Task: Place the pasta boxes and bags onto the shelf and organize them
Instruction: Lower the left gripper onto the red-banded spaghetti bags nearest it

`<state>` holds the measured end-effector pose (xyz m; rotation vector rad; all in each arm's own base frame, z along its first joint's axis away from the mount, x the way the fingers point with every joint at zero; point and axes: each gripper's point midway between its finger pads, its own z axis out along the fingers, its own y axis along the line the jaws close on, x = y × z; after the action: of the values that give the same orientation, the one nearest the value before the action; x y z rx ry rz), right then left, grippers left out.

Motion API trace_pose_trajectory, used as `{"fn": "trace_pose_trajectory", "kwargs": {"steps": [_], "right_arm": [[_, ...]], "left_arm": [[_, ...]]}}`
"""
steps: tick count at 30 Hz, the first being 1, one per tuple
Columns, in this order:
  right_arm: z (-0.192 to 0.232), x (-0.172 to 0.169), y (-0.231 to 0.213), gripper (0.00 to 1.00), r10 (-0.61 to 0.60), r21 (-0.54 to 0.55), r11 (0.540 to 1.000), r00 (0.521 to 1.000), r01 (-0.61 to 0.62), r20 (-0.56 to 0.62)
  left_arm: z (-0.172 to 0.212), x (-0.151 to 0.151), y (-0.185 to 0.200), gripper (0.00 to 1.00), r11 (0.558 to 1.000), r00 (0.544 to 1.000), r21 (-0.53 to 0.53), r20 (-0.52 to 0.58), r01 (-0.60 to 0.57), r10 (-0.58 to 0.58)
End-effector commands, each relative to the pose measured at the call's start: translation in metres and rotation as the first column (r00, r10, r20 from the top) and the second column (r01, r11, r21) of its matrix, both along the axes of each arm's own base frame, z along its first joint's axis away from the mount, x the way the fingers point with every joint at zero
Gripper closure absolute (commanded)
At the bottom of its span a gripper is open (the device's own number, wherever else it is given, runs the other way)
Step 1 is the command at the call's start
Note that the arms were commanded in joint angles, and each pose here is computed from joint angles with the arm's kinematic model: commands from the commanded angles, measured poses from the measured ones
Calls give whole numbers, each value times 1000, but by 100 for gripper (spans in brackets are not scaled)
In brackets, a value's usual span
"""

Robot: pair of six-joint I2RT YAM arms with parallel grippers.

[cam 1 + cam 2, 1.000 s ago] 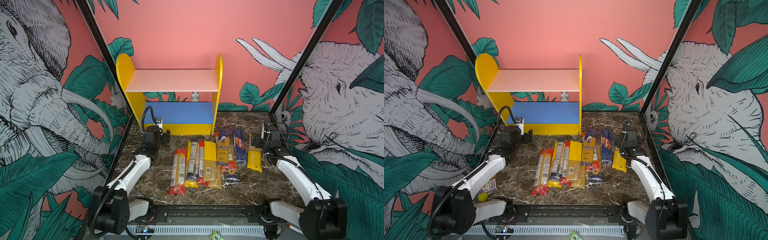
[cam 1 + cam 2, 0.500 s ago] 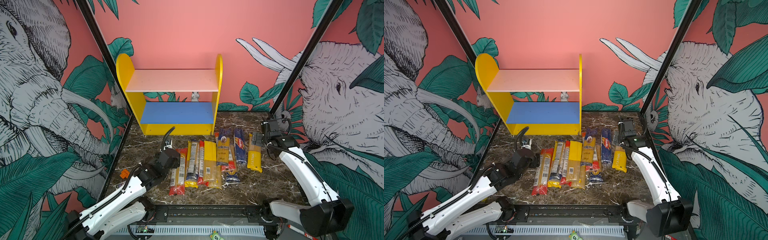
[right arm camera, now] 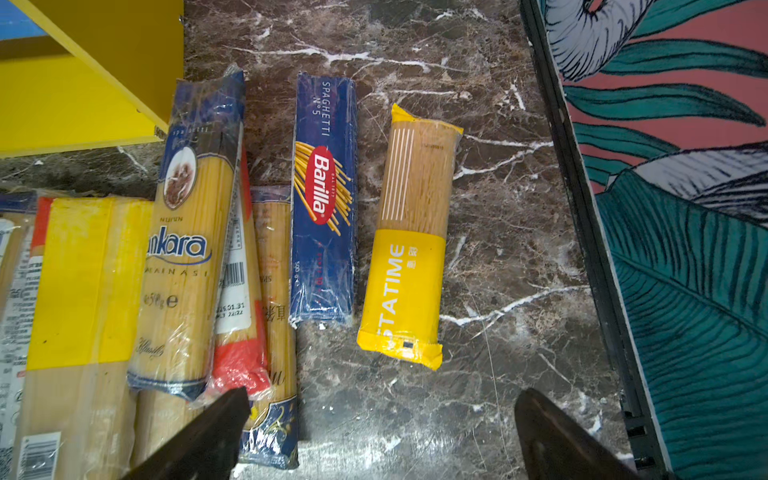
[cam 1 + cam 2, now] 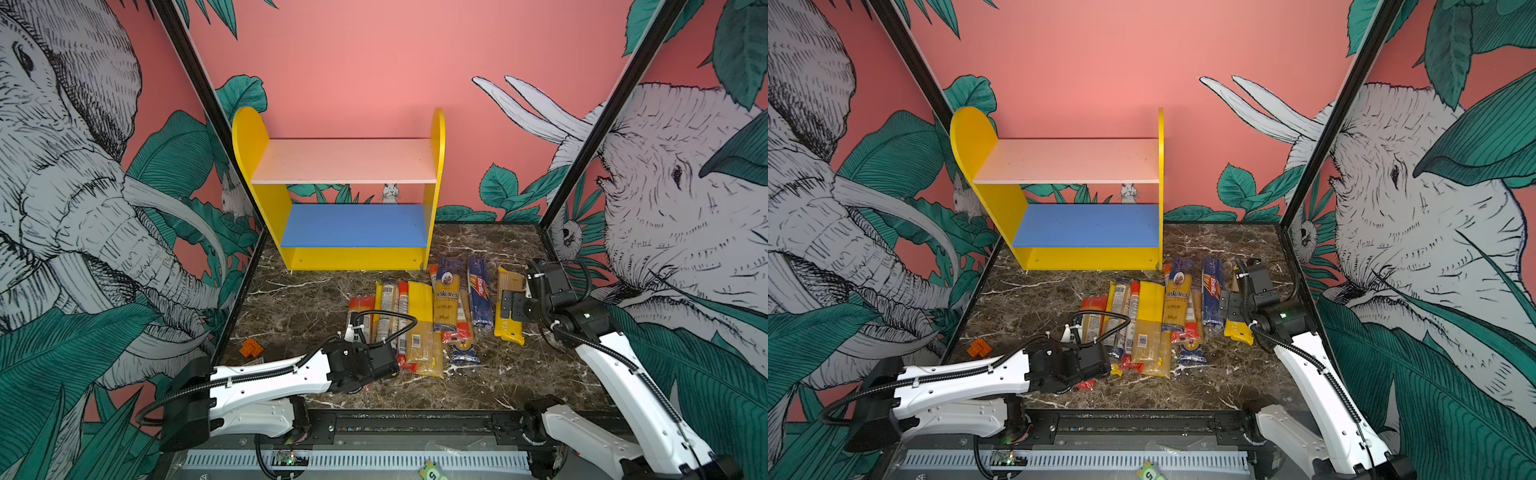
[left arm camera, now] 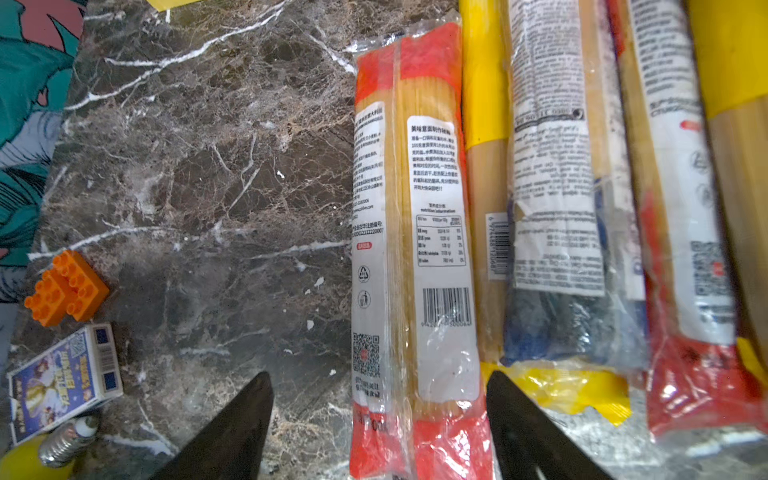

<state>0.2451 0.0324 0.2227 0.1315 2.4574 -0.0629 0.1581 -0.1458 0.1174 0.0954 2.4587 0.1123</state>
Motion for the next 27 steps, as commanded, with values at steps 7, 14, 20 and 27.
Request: {"fn": "trace_pose_trajectory", "kwargs": {"steps": [7,14,20,27], "right_arm": [[4,3,1,1,-54,10,998,998,54,-34],[13,17,9,1,-9,-9,1000,999,8,-36],[1,9,13,1,18,23,1000,999,-17,-48],[-2,0,8,1,34,-5,999,998,-34,-48]], "left_arm": [[-23,-14,3,13,959,998,-279,-59,-51,35],[-51,-26,-4,12,964,987,-256,-160,-68,27],[-66,-27,-6,11,972,980,-213,-190,-96,55],[-80,-25,-6,9,966,970,-225,-230,-130,77]]}}
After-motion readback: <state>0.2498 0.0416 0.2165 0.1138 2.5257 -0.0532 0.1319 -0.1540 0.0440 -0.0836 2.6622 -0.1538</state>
